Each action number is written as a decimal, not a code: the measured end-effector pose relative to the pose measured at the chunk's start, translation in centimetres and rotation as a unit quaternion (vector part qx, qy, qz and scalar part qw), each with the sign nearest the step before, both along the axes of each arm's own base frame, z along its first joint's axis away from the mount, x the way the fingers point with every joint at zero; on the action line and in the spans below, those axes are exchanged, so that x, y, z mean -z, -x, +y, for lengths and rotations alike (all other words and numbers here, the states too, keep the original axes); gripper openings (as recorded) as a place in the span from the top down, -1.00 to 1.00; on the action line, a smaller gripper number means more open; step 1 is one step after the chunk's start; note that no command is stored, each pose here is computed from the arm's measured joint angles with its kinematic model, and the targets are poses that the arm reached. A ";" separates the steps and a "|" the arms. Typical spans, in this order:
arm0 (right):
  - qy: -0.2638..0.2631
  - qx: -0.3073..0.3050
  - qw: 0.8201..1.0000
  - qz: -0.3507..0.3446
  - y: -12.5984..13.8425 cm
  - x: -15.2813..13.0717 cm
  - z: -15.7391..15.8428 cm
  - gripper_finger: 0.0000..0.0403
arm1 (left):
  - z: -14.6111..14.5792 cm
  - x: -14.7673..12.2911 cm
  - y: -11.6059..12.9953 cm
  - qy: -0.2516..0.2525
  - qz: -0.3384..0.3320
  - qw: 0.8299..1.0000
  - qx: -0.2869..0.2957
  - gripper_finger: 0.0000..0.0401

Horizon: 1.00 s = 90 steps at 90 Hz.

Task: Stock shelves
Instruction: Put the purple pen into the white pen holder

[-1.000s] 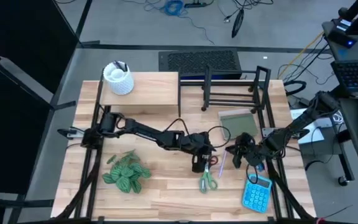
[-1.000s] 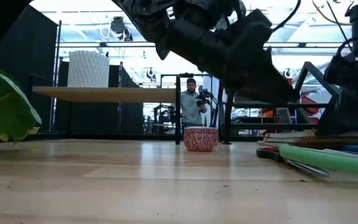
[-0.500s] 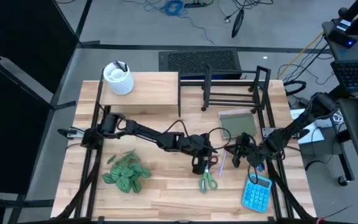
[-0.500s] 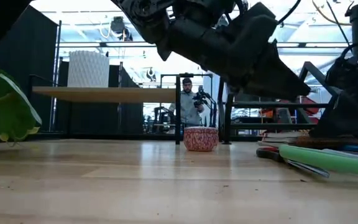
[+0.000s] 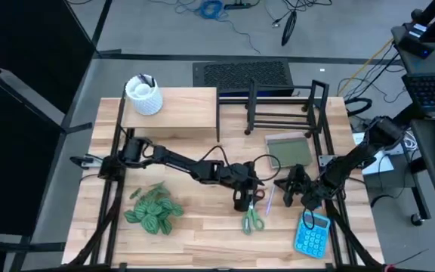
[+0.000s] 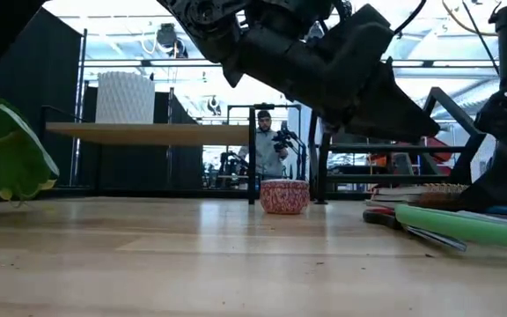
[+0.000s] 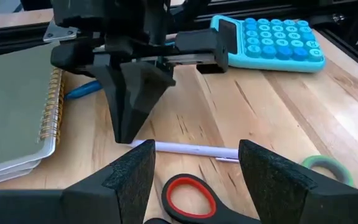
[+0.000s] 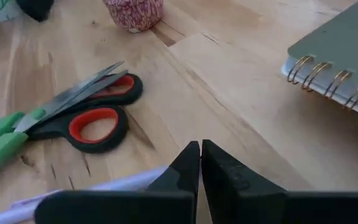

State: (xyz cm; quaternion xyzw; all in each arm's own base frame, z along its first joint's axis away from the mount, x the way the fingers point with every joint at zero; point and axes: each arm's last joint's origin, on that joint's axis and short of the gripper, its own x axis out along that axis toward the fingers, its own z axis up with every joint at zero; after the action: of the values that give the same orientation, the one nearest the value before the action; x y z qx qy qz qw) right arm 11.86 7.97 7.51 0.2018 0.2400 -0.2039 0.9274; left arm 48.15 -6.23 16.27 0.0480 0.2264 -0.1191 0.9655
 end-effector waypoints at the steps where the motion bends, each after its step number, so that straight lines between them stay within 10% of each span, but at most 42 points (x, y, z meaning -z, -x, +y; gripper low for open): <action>1: 0.000 0.001 1.000 0.000 0.0 0.0 0.0 1.00 | 0.0 0.0 0.0 0.000 0.000 1.000 0.000 -0.09; 35: 0.007 0.003 1.000 0.003 -0.1 0.4 0.1 1.00 | -0.4 1.4 -0.3 -0.121 -0.026 0.990 0.064 -0.09; 65: 0.004 0.001 1.000 0.005 -0.1 0.4 0.1 1.00 | -1.4 -0.4 -1.0 0.099 0.047 0.992 -0.069 -0.09; 90: 0.001 -0.004 1.000 0.008 -0.1 0.4 0.1 1.00 | -2.2 -2.0 -2.9 0.106 0.115 0.978 -0.136 -0.09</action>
State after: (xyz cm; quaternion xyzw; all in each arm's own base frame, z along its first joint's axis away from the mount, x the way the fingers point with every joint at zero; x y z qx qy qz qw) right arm 11.96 8.08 7.10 0.1986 0.2476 -0.2024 0.9265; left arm 51.10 -8.44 18.27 -0.1002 0.3268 -0.0151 0.9397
